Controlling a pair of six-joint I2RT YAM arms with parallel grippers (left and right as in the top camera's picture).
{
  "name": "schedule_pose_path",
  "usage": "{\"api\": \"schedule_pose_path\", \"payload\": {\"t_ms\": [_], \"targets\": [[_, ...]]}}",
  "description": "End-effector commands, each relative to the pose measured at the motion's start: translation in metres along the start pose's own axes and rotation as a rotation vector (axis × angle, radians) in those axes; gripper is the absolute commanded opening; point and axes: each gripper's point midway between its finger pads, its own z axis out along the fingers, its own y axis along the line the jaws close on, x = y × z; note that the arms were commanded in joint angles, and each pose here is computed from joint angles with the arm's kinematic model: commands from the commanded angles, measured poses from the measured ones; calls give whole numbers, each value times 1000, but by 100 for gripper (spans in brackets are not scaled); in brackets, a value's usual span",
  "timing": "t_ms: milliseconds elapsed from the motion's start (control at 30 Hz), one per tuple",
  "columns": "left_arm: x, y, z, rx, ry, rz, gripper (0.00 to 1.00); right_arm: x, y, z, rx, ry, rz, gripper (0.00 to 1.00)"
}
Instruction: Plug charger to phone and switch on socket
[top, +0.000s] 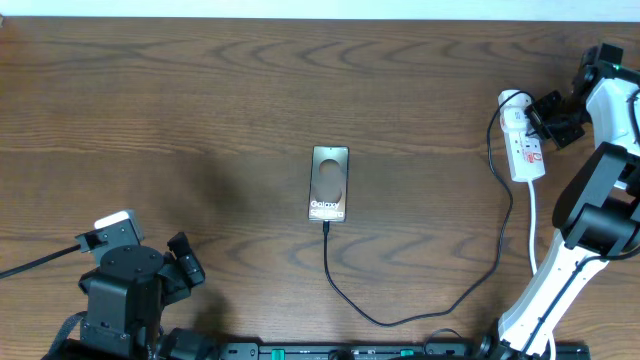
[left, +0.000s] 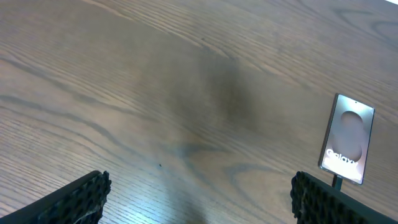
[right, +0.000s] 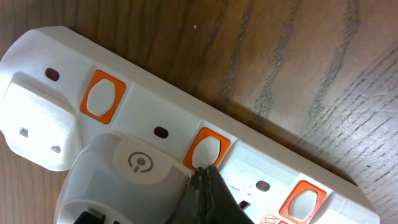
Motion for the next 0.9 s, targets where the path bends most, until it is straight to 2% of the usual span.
{"api": "schedule_pose_path", "payload": {"t_ms": [0, 167, 700, 867], "targets": [[-1, 3, 0, -16, -5, -11, 94, 47, 12, 60, -57, 240, -5, 1], [-1, 3, 0, -16, -5, -11, 94, 67, -7, 86, 4, 343, 8, 1], [-1, 3, 0, -16, -5, -11, 94, 82, -26, 98, 72, 417, 36, 1], [-1, 3, 0, -16, -5, -11, 94, 60, -52, 85, 223, 298, -10, 1]]}}
